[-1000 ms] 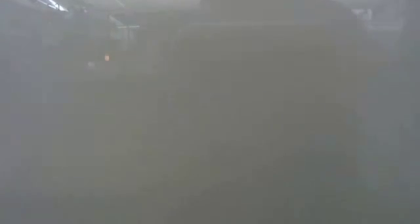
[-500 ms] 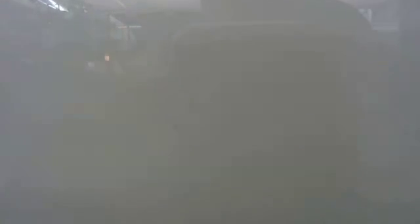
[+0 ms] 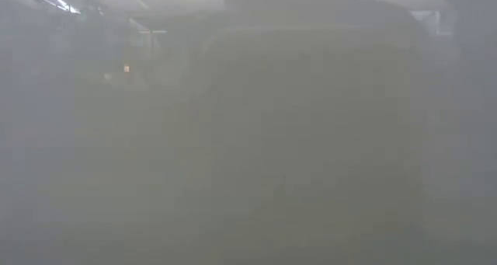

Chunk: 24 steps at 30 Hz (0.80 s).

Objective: Sort & place blocks by color
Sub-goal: Put the orange block into the transparent bin

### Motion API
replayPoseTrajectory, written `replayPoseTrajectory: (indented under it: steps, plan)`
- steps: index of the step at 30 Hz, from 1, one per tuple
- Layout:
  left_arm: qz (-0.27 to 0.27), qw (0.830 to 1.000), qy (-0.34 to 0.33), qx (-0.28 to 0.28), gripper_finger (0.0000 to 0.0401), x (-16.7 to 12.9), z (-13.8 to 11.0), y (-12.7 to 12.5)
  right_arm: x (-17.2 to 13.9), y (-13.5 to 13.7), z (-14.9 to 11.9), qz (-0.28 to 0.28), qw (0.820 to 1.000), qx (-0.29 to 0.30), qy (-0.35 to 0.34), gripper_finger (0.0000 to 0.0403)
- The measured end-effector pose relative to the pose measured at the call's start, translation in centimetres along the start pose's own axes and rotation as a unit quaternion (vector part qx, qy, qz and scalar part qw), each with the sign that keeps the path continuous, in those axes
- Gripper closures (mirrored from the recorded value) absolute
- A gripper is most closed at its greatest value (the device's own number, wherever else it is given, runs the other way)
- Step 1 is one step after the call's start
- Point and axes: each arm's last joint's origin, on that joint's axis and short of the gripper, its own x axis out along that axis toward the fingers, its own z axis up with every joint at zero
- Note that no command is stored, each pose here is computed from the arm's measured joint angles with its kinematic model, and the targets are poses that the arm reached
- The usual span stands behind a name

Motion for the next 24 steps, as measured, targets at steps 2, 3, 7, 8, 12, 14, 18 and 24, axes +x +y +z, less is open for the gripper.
replayPoseTrajectory:
  steps: [2, 3, 7, 8, 12, 14, 18, 24]
  plan:
    - [0.030, 0.999, 0.008, 0.019, 0.0269, -0.4, 0.8, 0.7, -0.2, -0.2, -0.4, -0.002, 0.999, 0.026, 0.022, 0.0123]
    - [0.040, 0.999, 0.013, 0.031, 0.0269, -0.6, 1.4, 1.1, -0.3, -0.2, -0.6, 0.007, 0.999, 0.041, 0.028, 0.0119]
    - [0.057, 0.997, -0.001, 0.059, 0.0269, -1.4, 4.8, 3.1, -0.8, -0.1, -1.2, 0.079, 0.992, 0.093, 0.044, 0.0116]
    - [0.062, 0.996, -0.009, 0.068, 0.0269, -1.5, 5.7, 3.6, -0.9, -0.1, -1.3, 0.100, 0.988, 0.103, 0.048, 0.0116]
    - [0.053, 0.994, -0.045, 0.087, 0.0269, -2.2, 9.4, 6.1, -0.9, 0.3, -2.0, 0.181, 0.973, 0.123, 0.069, 0.0120]
    - [0.016, 0.993, -0.066, 0.101, 0.0269, -2.4, 10.9, 7.1, -0.9, 0.4, -2.2, 0.217, 0.965, 0.128, 0.075, 0.0121]
    - [-0.078, 0.980, -0.098, 0.155, 0.0269, -2.5, 12.4, 8.3, -0.9, 0.6, -2.3, 0.257, 0.955, 0.129, 0.073, 0.0121]
    - [-0.082, 0.970, -0.106, 0.205, 0.0269, -2.1, 12.7, 9.2, -1.0, 1.0, -4.5, 0.261, 0.955, 0.114, 0.076, 0.0121]
